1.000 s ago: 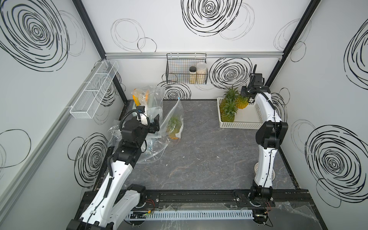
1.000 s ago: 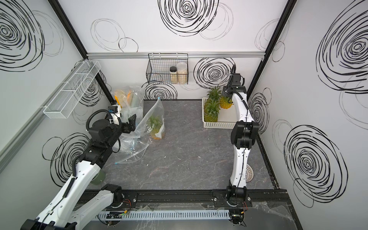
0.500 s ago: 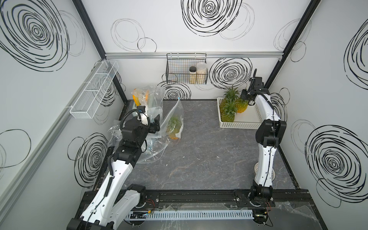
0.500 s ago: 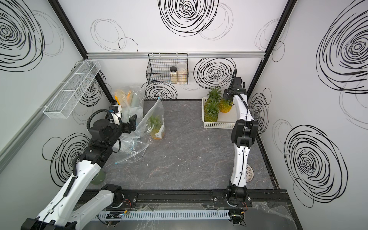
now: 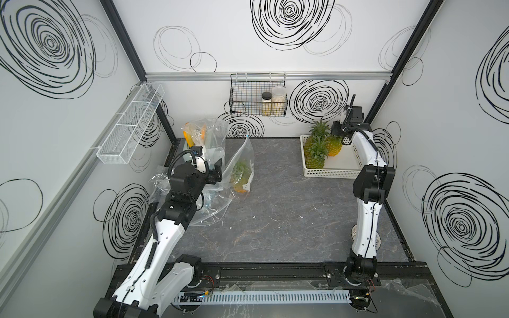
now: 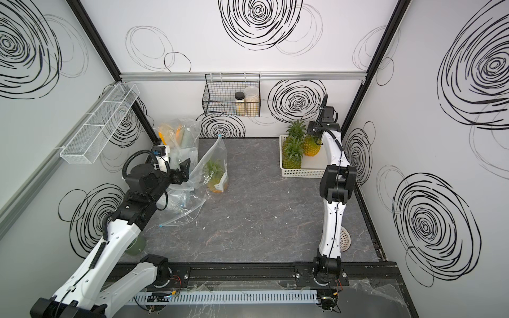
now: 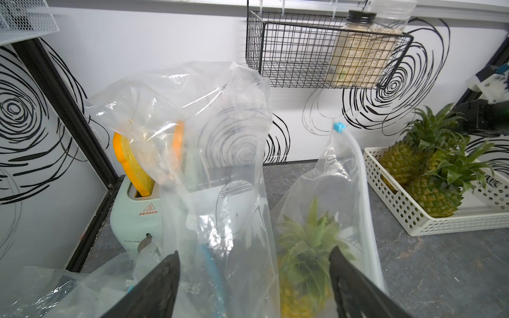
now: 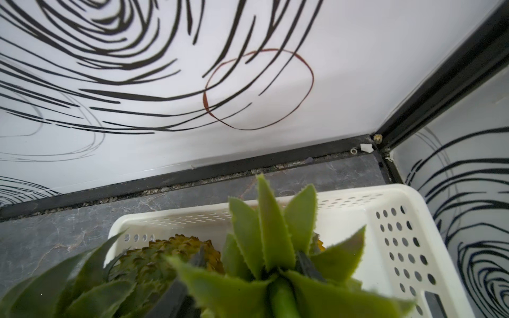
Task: Open the zip-top bag and take out the pineapple
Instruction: Place the pineapple in the basket, then adjust the zipper food storage bag at the center of the board.
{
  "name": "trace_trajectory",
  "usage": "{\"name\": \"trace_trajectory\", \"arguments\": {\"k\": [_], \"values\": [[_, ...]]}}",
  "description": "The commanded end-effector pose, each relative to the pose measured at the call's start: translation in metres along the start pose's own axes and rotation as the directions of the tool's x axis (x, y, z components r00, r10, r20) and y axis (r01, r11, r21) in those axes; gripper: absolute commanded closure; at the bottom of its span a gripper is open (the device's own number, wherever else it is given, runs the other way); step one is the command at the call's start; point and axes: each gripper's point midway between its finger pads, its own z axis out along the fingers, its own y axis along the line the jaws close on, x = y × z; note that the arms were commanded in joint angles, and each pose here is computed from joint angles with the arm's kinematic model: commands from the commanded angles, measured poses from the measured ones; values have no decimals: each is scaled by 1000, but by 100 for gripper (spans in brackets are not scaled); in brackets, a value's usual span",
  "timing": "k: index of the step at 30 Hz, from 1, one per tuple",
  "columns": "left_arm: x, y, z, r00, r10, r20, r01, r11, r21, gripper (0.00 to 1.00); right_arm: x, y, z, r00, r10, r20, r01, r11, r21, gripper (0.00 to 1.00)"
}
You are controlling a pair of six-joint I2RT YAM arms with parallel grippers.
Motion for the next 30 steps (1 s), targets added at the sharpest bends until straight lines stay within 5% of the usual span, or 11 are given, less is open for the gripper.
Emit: {"name": "trace_trajectory", "arguments": {"k": [1, 9, 16, 21, 30], "values": [[-7, -4, 2, 999, -13, 39, 12, 999, 32, 12, -38, 14, -33, 992, 9, 128, -2, 999, -52, 41], [-9, -14, 3, 1000, -7, 31, 4, 996, 88, 11, -67, 33, -102, 965, 9, 263, 13, 997, -81, 35], [-27, -34, 5, 999, 19, 33, -24, 987, 157, 10, -55, 57, -167, 944, -52, 325, 70, 996, -45, 31], [-59, -69, 3, 993, 118, 15, -119, 970, 214, 8, -25, 95, -212, 941, -59, 332, 110, 985, -135, 31], [-48, -82, 41, 928, 153, -339, -70, 967, 243, 6, 47, 149, -270, 951, -75, 299, 168, 939, -300, 32]]}}
